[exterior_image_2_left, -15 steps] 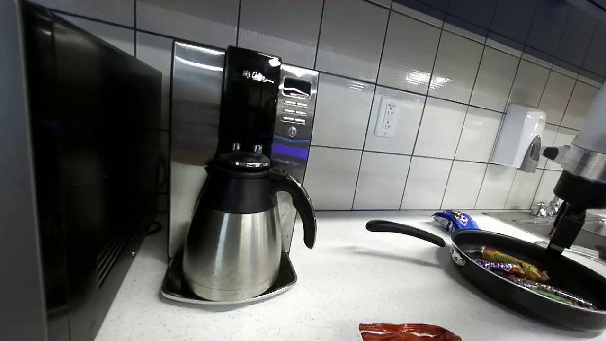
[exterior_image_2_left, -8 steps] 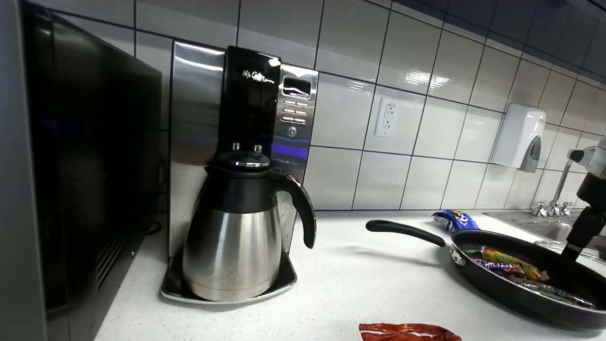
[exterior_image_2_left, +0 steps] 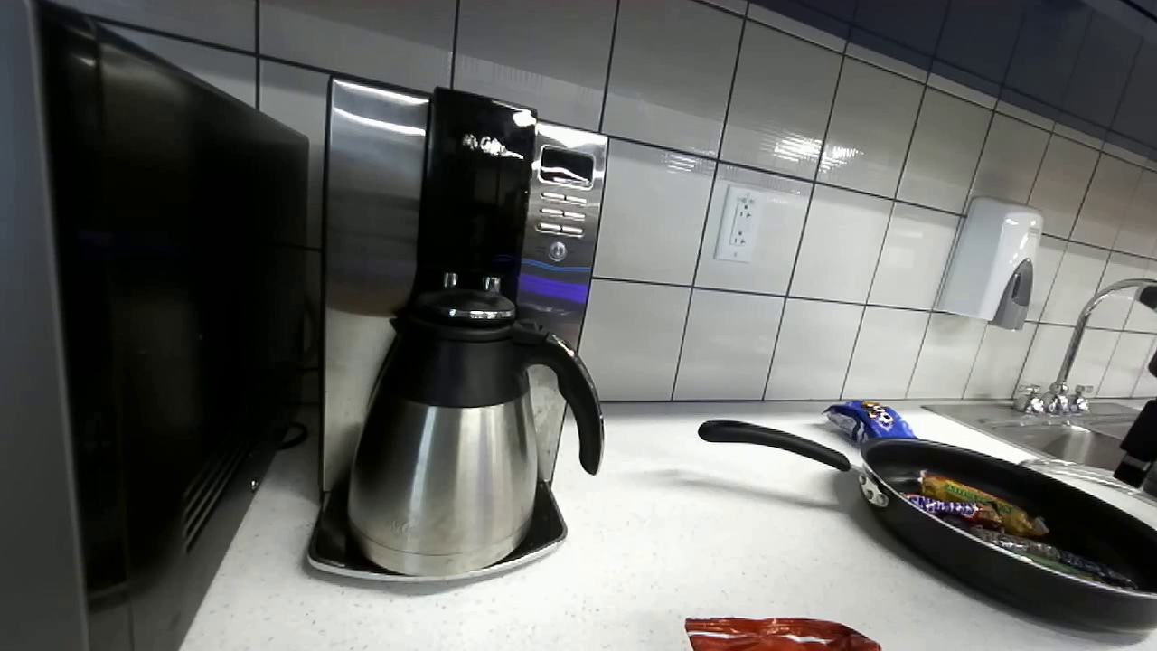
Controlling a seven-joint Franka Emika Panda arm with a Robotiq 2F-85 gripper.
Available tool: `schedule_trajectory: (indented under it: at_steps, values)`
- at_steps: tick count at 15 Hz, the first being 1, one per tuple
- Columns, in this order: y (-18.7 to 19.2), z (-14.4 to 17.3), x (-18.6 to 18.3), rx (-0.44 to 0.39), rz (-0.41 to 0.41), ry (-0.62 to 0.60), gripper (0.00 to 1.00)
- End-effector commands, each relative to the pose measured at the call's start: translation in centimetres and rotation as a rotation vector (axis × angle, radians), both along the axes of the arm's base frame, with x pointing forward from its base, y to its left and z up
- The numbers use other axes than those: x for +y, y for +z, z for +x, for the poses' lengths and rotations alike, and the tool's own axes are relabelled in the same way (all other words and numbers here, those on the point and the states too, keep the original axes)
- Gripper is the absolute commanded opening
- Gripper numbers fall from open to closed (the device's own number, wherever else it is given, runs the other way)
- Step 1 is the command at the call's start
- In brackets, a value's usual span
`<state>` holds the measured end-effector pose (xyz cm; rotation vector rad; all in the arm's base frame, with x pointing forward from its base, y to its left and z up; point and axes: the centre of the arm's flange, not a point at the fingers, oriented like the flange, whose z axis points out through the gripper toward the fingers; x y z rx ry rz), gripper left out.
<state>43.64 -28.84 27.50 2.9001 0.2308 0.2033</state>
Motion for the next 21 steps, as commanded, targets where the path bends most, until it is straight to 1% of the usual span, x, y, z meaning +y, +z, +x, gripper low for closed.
schedule_trajectory:
  at_steps: [1, 4, 6, 8, 11, 15, 21]
  values:
    - [1.2, -0.9, -4.3, -0.015, 0.000, -0.064, 1.00]
    - [2.3, -2.6, -7.4, -0.046, 0.005, -0.164, 1.00]
    - [2.7, -3.6, -9.5, -0.084, 0.020, -0.236, 1.00]
    - [2.1, -3.9, -11.3, -0.136, 0.055, -0.316, 1.00]
    - [1.3, -4.0, -13.3, -0.181, 0.084, -0.405, 1.00]
    - [0.1, -3.2, -15.2, -0.194, 0.104, -0.467, 1.00]
    - [-1.5, -0.9, -16.1, -0.177, 0.103, -0.456, 1.00]
